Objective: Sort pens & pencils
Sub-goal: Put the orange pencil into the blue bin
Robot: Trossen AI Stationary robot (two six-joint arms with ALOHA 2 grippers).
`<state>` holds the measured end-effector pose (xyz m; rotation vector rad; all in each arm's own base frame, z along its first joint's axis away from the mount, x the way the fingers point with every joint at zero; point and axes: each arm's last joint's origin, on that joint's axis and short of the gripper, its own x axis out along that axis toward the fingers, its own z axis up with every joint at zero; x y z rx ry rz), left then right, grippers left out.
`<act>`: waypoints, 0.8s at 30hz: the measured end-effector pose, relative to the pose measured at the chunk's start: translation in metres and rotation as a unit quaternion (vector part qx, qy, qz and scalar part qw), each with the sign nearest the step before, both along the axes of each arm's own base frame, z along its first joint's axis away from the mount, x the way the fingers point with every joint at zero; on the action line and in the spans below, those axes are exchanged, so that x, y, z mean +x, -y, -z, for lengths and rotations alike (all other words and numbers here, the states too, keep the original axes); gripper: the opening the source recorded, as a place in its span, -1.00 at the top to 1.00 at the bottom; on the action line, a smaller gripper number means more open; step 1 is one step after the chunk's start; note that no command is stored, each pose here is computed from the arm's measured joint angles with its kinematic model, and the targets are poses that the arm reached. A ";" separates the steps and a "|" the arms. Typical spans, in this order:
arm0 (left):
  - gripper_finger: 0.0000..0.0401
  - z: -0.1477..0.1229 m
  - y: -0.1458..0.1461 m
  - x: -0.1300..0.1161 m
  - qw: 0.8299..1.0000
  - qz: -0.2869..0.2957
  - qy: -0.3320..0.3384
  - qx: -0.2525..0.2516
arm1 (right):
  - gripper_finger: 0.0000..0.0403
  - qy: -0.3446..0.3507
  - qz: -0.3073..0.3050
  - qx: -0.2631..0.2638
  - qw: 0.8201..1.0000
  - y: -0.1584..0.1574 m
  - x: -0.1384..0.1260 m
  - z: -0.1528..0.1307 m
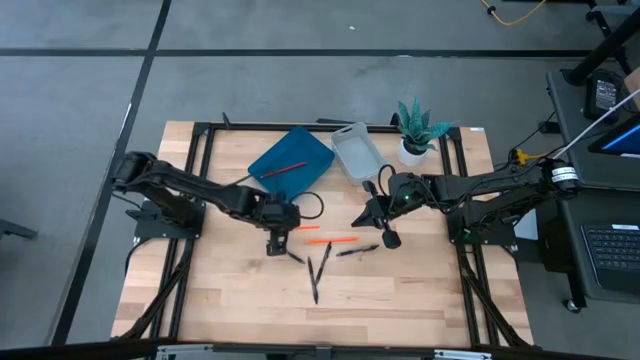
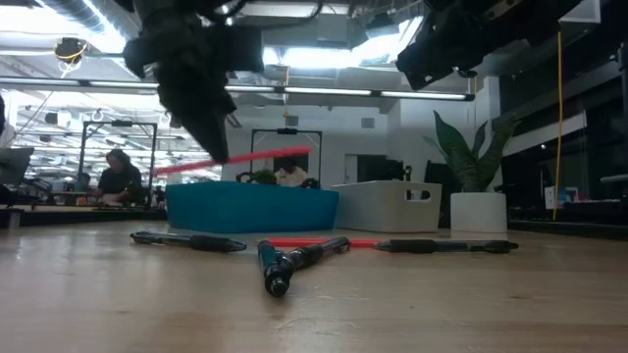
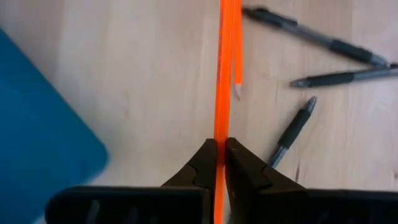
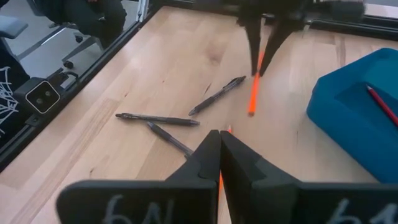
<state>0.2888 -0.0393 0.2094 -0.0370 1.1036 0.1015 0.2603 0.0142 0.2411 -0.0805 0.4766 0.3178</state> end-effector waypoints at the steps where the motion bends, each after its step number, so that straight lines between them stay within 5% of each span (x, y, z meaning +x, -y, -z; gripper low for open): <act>1: 0.92 -0.003 0.000 -0.001 1.000 0.002 0.008 0.006 | 0.94 0.000 0.000 0.000 1.000 0.000 0.000 0.000; 17: 0.92 -0.053 -0.022 -0.030 0.995 -0.005 0.082 0.065 | 0.94 -0.004 -0.010 -0.015 1.000 -0.001 -0.001 0.002; 24: 0.92 -0.054 -0.044 -0.046 0.992 -0.030 0.088 0.089 | 0.94 0.001 -0.018 -0.029 0.999 -0.001 -0.001 0.001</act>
